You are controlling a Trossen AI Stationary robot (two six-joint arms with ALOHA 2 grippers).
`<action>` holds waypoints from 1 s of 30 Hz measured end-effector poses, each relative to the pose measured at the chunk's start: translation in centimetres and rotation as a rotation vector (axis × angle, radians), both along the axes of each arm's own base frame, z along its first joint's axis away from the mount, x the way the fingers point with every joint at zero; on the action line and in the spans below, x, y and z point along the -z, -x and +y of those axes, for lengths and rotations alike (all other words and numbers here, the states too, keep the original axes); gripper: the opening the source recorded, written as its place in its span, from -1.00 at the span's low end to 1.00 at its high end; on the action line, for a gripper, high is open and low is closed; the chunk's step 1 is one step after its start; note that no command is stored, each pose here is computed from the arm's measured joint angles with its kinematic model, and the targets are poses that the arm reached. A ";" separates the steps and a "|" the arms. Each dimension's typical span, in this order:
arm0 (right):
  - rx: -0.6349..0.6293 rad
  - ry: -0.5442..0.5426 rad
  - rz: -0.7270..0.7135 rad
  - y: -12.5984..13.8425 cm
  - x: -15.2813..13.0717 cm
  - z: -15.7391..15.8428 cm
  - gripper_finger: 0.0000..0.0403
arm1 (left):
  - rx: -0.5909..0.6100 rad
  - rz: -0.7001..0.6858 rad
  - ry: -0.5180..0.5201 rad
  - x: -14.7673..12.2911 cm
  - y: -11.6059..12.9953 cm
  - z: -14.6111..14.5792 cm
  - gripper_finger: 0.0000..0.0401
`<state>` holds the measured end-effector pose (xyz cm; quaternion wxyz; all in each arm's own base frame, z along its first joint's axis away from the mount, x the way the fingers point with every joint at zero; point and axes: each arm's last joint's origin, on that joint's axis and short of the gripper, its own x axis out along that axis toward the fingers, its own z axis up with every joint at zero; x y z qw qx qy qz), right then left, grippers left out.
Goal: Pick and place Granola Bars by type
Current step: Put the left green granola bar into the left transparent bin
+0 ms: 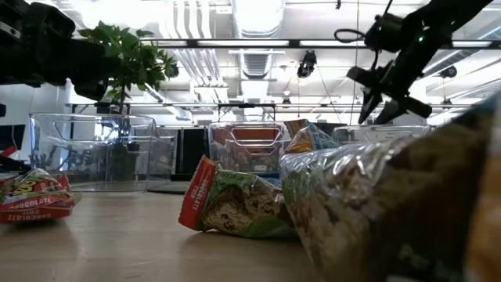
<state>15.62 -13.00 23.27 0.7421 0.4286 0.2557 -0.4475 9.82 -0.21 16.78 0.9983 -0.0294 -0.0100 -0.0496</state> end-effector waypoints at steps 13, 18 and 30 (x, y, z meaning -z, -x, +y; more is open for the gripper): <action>-0.254 0.331 -0.249 -2.8 -7.0 1.5 0.27 | 0.006 -0.142 0.227 -1.6 0.2 0.0 -0.23; -0.247 0.387 -0.277 -4.3 -9.5 2.4 0.27 | -0.010 -0.428 0.481 -4.2 1.1 0.4 -0.23; -0.252 0.397 -0.202 -10.8 -11.3 0.7 0.24 | -0.025 -0.951 0.529 -9.1 4.4 0.7 -0.23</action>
